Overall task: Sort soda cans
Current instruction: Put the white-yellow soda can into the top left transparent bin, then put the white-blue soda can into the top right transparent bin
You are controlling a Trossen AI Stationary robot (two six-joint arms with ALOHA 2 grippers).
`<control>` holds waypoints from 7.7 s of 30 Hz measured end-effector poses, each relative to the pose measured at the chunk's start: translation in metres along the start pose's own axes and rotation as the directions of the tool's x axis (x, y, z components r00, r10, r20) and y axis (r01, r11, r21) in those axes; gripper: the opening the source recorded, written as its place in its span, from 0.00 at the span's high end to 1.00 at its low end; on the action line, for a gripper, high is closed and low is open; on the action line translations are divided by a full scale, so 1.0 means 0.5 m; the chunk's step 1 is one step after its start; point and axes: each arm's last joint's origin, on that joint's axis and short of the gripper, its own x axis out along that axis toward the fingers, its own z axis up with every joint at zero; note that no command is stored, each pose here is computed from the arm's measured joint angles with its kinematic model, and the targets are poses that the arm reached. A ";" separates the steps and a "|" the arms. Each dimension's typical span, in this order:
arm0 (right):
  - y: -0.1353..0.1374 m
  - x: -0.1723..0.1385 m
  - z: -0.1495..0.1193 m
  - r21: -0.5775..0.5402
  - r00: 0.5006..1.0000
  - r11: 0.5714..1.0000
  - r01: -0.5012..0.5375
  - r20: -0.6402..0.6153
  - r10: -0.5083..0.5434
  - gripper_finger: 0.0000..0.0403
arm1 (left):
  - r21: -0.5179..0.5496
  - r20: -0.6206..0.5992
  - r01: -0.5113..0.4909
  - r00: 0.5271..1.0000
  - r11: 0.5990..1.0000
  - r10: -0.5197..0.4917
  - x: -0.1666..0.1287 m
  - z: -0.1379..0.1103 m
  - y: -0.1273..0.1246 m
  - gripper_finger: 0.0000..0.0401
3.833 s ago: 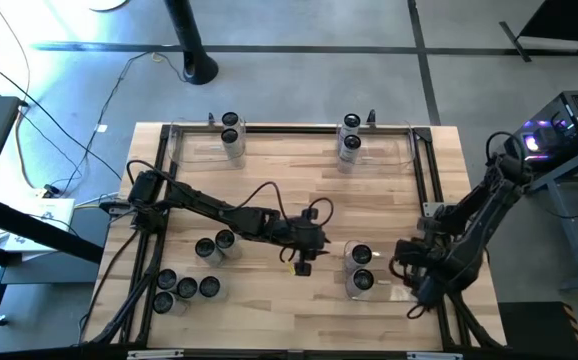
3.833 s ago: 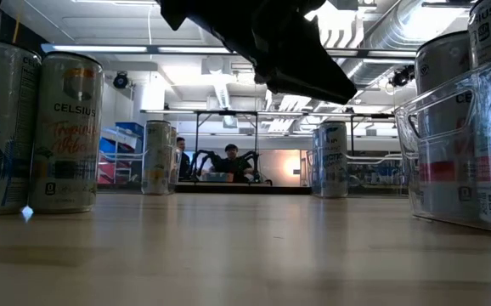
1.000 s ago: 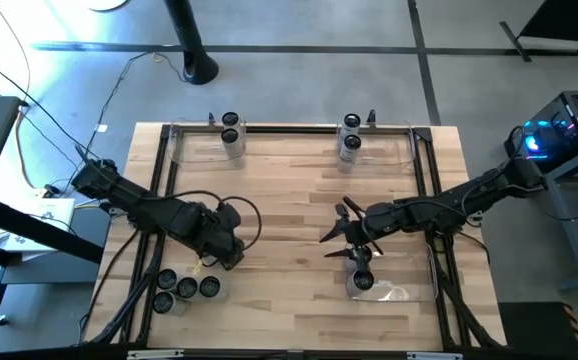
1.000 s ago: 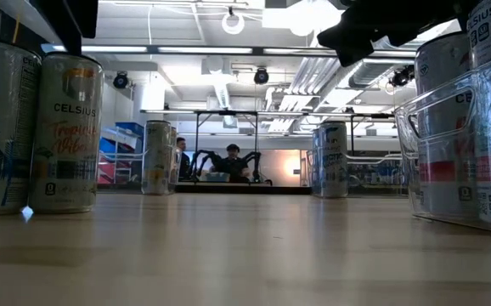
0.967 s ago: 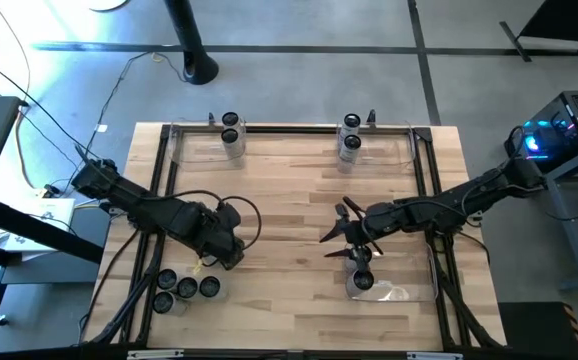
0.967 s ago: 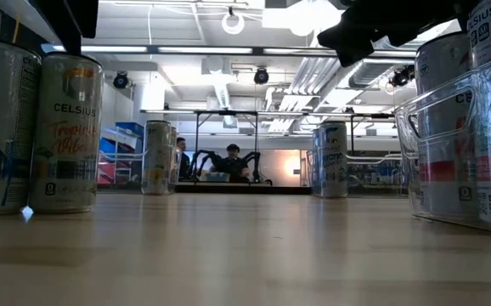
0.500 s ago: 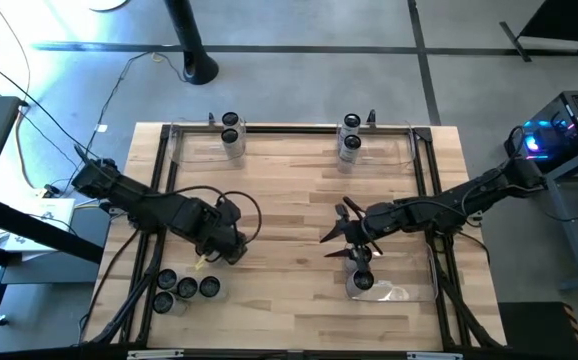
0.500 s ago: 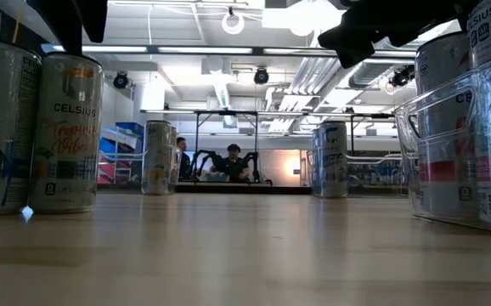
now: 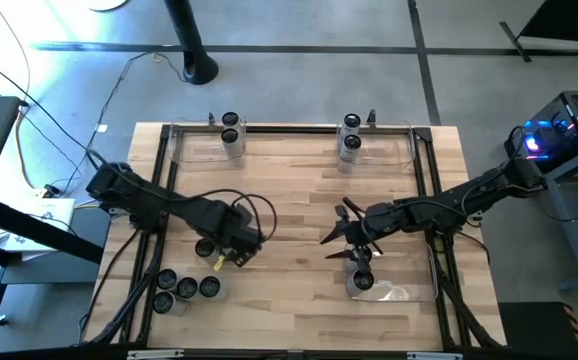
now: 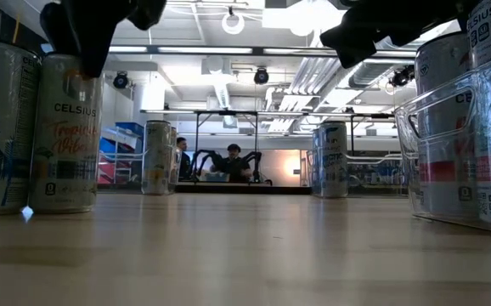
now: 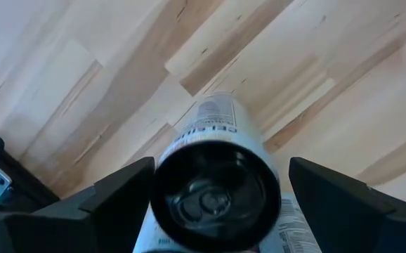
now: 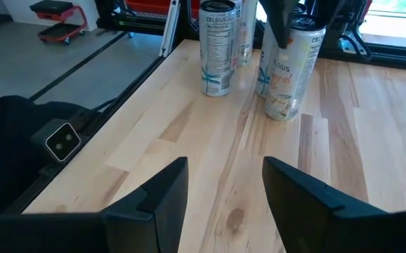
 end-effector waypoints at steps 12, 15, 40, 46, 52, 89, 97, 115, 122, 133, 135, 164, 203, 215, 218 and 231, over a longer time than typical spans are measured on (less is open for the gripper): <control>0.000 0.000 -0.001 0.000 1.000 1.000 0.000 -0.006 0.000 0.56 | 0.092 -0.074 0.008 0.997 0.996 -0.001 0.010 0.013 0.004 0.19; 0.000 0.000 -0.002 0.000 1.000 1.000 0.000 -0.008 0.000 0.56 | 0.177 -0.085 0.020 0.996 0.984 -0.005 0.010 0.011 0.004 0.19; 0.000 0.000 -0.002 0.001 1.000 1.000 0.000 -0.008 0.000 0.56 | 0.363 -0.081 0.003 0.996 0.932 0.028 0.008 0.003 0.006 0.39; 0.000 0.000 -0.002 -0.001 1.000 1.000 0.001 -0.008 -0.001 0.56 | 0.394 -0.109 -0.044 0.990 0.918 0.094 -0.002 0.016 0.029 0.39; 0.000 0.000 -0.001 0.001 1.000 1.000 0.001 -0.003 -0.001 0.56 | 0.394 0.011 -0.032 0.999 0.919 0.030 -0.073 0.060 0.060 0.39; -0.001 0.000 -0.001 0.025 1.000 1.000 0.019 -0.007 -0.018 0.56 | 0.483 0.352 -0.318 0.923 0.816 0.152 -0.232 0.148 0.414 0.39; -0.002 0.000 0.000 0.028 1.000 0.999 0.031 -0.004 -0.031 0.56 | 0.501 0.228 -0.339 0.939 0.796 0.256 -0.182 0.176 0.478 0.39; -0.005 0.000 0.001 0.026 0.997 0.997 0.072 0.004 -0.072 0.56 | 0.649 -0.016 -0.225 0.951 0.727 0.309 -0.010 0.328 0.584 0.38; -0.007 0.000 0.001 0.030 0.995 0.995 0.100 0.003 -0.100 0.56 | 0.670 -0.055 -0.157 0.964 0.726 0.260 0.049 0.369 0.605 0.37; -0.008 0.000 0.001 0.096 0.994 0.989 0.113 0.002 -0.113 0.56 | 0.649 0.007 -0.134 0.985 0.749 0.170 0.080 0.400 0.617 0.36; -0.008 0.000 0.001 0.102 0.994 0.988 0.113 0.002 -0.113 0.56 | 0.645 0.015 -0.138 0.986 0.752 0.168 0.080 0.402 0.619 0.36; -0.008 0.000 0.001 0.105 0.994 0.988 0.112 0.002 -0.113 0.56 | 0.580 0.043 -0.163 0.985 0.798 0.170 0.078 0.405 0.632 0.23; -0.001 -0.001 0.026 0.038 0.986 0.995 0.097 0.134 -0.101 0.56 | 0.349 0.806 -0.135 0.548 0.927 -0.223 -0.095 0.069 0.246 0.23; -0.004 0.028 0.021 -0.009 0.980 0.994 0.106 0.173 -0.103 0.56 | 0.481 0.809 -0.120 0.442 0.868 -0.387 -0.119 -0.108 0.130 0.23; -0.005 0.044 0.012 -0.004 0.980 0.995 0.105 0.168 -0.103 0.56 | 0.517 0.783 -0.063 0.438 0.854 -0.442 -0.121 -0.134 0.122 0.23; -0.005 0.068 -0.005 -0.022 0.984 0.995 0.094 0.153 -0.090 0.56 | 0.459 0.743 0.172 0.463 0.871 -0.483 -0.107 -0.107 0.097 0.23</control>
